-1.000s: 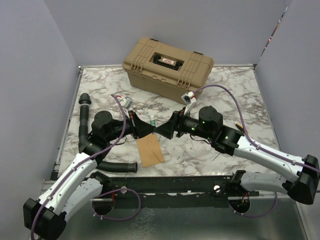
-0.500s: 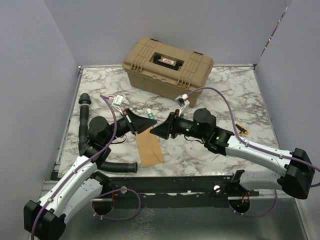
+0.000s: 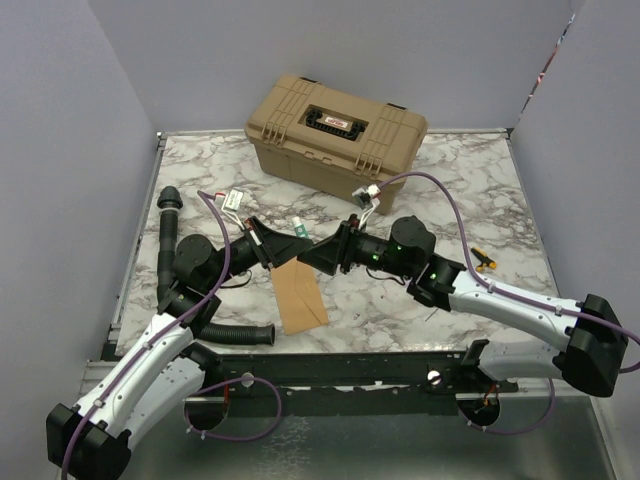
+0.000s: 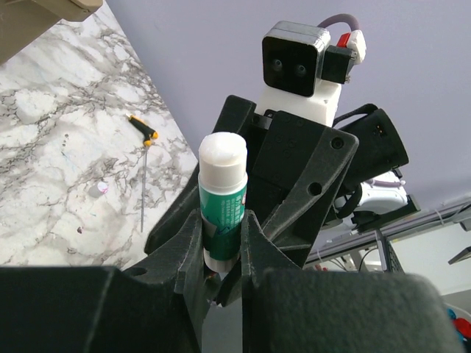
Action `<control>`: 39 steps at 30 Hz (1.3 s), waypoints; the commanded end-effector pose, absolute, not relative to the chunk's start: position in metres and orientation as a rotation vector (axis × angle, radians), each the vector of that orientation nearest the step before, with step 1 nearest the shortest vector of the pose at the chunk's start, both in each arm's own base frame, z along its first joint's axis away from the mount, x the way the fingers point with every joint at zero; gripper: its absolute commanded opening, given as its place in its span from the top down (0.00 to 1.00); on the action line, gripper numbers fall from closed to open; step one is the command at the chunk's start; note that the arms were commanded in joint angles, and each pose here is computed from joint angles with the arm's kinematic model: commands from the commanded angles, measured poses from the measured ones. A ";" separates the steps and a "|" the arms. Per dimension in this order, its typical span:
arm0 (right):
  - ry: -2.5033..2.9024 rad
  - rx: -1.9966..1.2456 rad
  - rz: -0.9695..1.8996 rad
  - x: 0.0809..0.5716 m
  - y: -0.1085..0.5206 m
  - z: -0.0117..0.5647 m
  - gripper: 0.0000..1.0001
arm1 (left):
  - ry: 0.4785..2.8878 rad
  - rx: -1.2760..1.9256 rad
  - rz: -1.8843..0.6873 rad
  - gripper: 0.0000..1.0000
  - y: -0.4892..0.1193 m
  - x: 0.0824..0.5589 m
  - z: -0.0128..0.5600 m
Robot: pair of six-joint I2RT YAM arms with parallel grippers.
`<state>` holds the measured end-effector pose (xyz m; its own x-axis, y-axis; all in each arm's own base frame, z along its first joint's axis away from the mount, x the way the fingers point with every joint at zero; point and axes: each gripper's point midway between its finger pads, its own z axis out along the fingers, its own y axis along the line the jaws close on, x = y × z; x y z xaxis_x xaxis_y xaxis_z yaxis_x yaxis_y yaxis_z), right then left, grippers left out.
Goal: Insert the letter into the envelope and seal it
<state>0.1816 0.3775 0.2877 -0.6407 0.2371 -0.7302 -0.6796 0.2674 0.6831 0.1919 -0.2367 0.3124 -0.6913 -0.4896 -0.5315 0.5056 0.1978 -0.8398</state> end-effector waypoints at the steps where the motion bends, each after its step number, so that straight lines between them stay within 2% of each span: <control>1: 1.707 -0.360 1.474 0.186 0.374 0.299 0.67 | 1.654 0.026 -1.606 1.00 -0.234 0.191 0.321; 3: 1.711 -0.353 1.465 0.188 0.374 0.300 0.83 | 1.646 0.050 -1.614 1.00 -0.235 0.187 0.323; 6: 1.724 -0.392 1.449 0.187 0.377 0.298 0.99 | 1.626 0.084 -1.615 1.00 -0.234 0.182 0.328; 8: 1.720 -0.422 1.443 0.186 0.378 0.297 1.00 | 1.628 0.083 -1.602 0.99 -0.234 0.183 0.328; 9: 1.711 -0.435 1.440 0.185 0.378 0.297 1.00 | 1.632 0.076 -1.592 0.89 -0.233 0.185 0.327; 10: 1.706 -0.444 1.440 0.185 0.378 0.297 1.00 | 1.629 0.068 -1.585 0.73 -0.232 0.186 0.327; 11: 1.692 -0.452 1.448 0.183 0.377 0.299 1.00 | 1.621 0.057 -1.573 0.65 -0.231 0.188 0.328; 14: 1.633 -0.483 1.494 0.175 0.377 0.308 1.00 | 1.576 0.032 -1.542 0.57 -0.226 0.193 0.334; 25: 1.591 -0.517 1.656 0.156 0.384 0.331 1.00 | 1.483 0.052 -1.580 0.53 -0.227 0.193 0.350; 29: 1.562 -0.520 1.705 0.150 0.383 0.337 1.00 | 1.483 0.053 -1.563 0.58 -0.227 0.197 0.346; 31: 1.554 -0.515 1.713 0.149 0.383 0.339 1.00 | 1.487 0.058 -1.567 0.74 -0.228 0.197 0.343; 33: 1.568 -0.515 1.701 0.152 0.384 0.336 1.00 | 1.491 0.053 -1.567 0.94 -0.228 0.197 0.340; 34: 1.584 -0.522 1.679 0.154 0.385 0.333 1.00 | 1.493 0.044 -1.565 1.00 -0.228 0.198 0.339; 36: 1.624 -0.577 1.578 0.162 0.389 0.322 1.00 | 1.496 0.012 -1.561 1.00 -0.226 0.202 0.337; 39: 1.715 -0.679 1.274 0.193 0.390 0.289 1.00 | 1.518 -0.076 -1.545 1.00 -0.224 0.213 0.329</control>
<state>0.1680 0.3866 0.3107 -0.6076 0.2032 -0.7678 -0.7533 0.1590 0.6382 0.1961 -0.2282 0.3424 -0.5730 -0.5814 -0.5776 0.6106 0.1672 -0.7741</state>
